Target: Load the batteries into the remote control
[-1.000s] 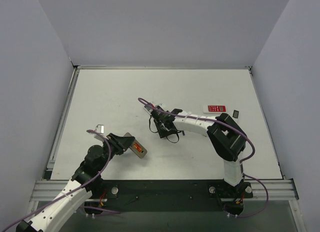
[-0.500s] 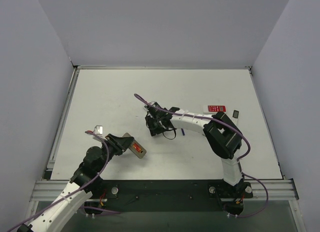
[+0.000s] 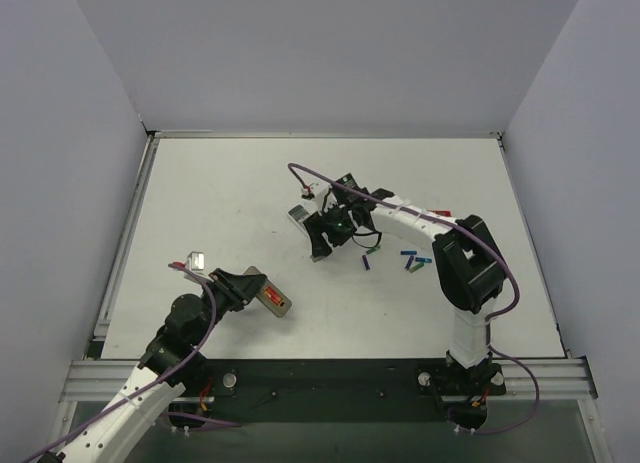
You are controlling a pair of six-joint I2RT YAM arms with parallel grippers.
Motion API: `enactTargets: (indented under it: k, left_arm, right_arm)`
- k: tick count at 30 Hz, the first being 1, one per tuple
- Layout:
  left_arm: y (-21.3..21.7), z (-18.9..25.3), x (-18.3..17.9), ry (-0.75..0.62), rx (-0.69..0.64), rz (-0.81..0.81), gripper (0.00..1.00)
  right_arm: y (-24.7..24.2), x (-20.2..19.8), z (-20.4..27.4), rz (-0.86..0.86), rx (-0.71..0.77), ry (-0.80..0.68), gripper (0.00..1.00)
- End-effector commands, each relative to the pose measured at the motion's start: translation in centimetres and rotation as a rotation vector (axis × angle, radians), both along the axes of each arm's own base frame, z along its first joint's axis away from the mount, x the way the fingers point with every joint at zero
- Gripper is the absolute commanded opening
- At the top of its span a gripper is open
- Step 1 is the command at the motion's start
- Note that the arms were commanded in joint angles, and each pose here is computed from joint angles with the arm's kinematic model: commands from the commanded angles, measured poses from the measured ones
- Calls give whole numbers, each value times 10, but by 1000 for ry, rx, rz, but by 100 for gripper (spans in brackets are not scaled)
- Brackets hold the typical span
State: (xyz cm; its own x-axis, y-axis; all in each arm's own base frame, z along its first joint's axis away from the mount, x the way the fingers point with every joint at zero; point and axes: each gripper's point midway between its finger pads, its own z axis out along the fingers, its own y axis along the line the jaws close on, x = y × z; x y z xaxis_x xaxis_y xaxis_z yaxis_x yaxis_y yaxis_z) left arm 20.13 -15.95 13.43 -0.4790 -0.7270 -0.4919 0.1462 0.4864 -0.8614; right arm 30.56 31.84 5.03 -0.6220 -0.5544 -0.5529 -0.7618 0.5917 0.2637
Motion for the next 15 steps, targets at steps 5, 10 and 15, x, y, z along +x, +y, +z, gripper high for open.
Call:
enactTargets:
  k: [5, 10, 15]
  left_arm:
    - [2, 30, 3, -75, -28, 11, 0]
    - [1, 30, 2, -71, -24, 5, 0]
    - [1, 30, 3, -70, -20, 4, 0]
  right_arm:
    - [-7, -5, 14, 402, -14, -130, 63]
    - [-14, -5, -3, 552, -78, -177, 63]
    - [-11, 1, -5, 635, -117, -218, 62]
